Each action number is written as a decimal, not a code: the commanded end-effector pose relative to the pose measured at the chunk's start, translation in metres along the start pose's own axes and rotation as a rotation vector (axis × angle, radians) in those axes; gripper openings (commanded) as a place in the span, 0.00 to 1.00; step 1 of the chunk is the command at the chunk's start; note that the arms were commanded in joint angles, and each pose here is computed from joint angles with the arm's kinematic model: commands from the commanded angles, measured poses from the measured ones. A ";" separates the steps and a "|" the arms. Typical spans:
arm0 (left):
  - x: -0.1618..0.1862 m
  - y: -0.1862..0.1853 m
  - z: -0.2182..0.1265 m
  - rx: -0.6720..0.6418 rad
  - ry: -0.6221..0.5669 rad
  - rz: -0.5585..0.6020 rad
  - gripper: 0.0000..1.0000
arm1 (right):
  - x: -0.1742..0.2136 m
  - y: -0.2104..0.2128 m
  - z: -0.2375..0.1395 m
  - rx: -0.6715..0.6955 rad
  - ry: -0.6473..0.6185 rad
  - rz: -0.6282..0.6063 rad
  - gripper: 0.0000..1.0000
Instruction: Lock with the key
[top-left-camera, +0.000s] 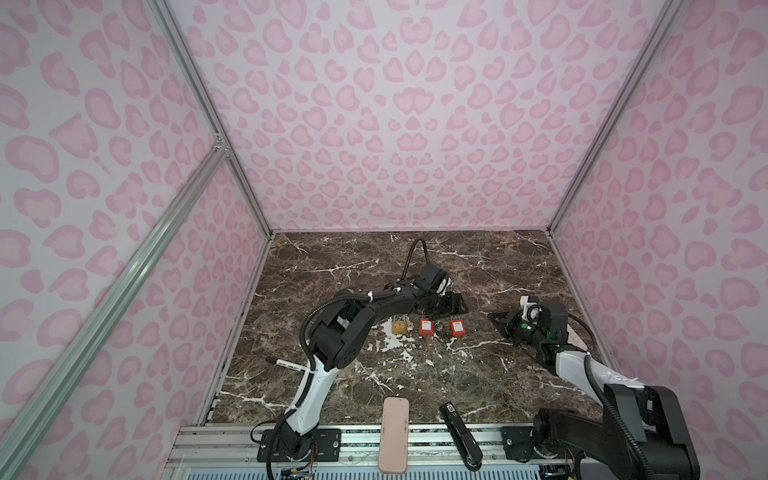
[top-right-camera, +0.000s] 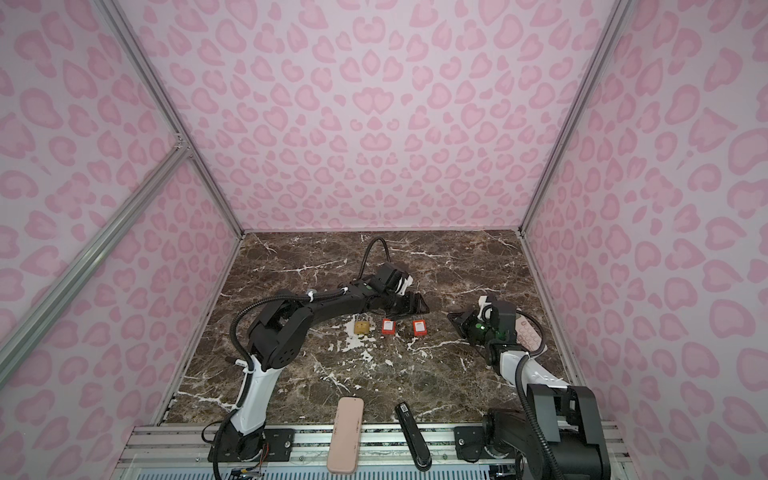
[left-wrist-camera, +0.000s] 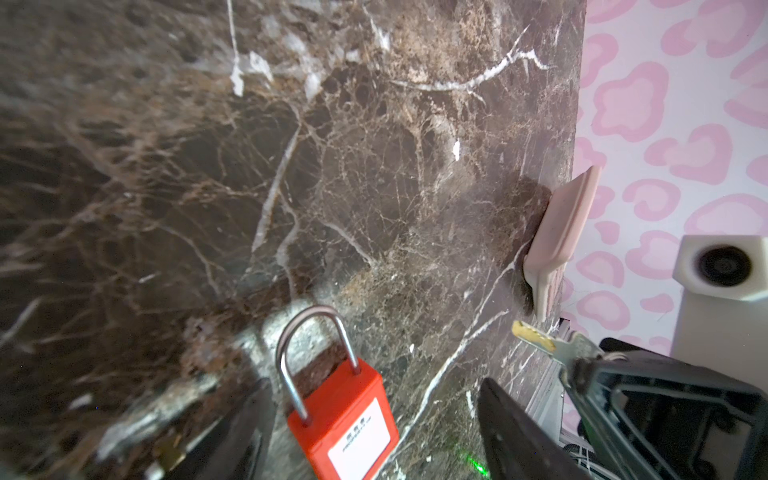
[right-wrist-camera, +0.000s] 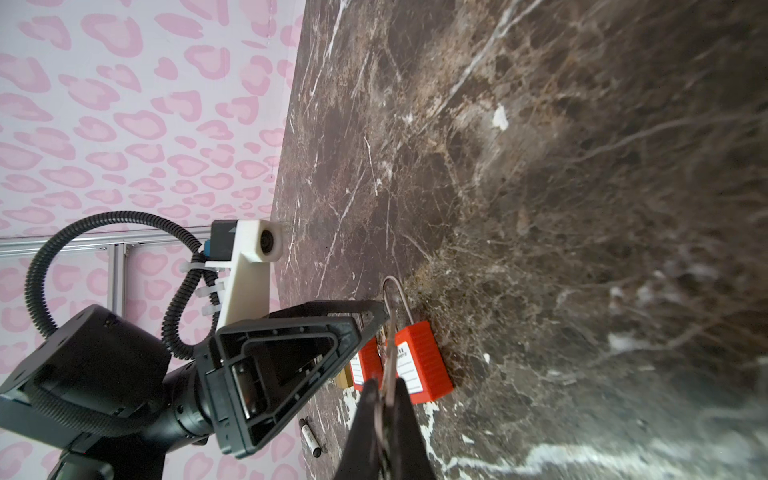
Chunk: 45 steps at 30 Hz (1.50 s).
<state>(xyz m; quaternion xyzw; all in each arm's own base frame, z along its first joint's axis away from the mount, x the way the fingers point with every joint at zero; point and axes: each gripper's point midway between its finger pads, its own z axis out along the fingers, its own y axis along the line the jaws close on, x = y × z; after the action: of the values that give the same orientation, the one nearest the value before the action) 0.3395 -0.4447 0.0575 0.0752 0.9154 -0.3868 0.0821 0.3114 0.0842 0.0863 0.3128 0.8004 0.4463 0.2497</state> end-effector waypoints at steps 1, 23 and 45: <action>-0.011 -0.014 -0.017 0.013 -0.053 0.049 0.80 | -0.001 0.004 0.002 -0.017 0.005 -0.019 0.00; -0.020 -0.010 -0.054 0.004 -0.101 0.060 0.80 | 0.015 -0.005 0.016 0.018 -0.006 -0.017 0.00; -0.014 -0.005 -0.058 -0.002 -0.110 0.048 0.81 | 0.027 -0.007 0.030 0.018 0.008 -0.020 0.00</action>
<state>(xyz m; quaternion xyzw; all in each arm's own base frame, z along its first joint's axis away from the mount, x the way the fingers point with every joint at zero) 0.3440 -0.4054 0.0928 0.0710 0.9147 -0.3774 0.1257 0.3091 0.1175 0.0605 0.3071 0.8117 0.4360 0.2383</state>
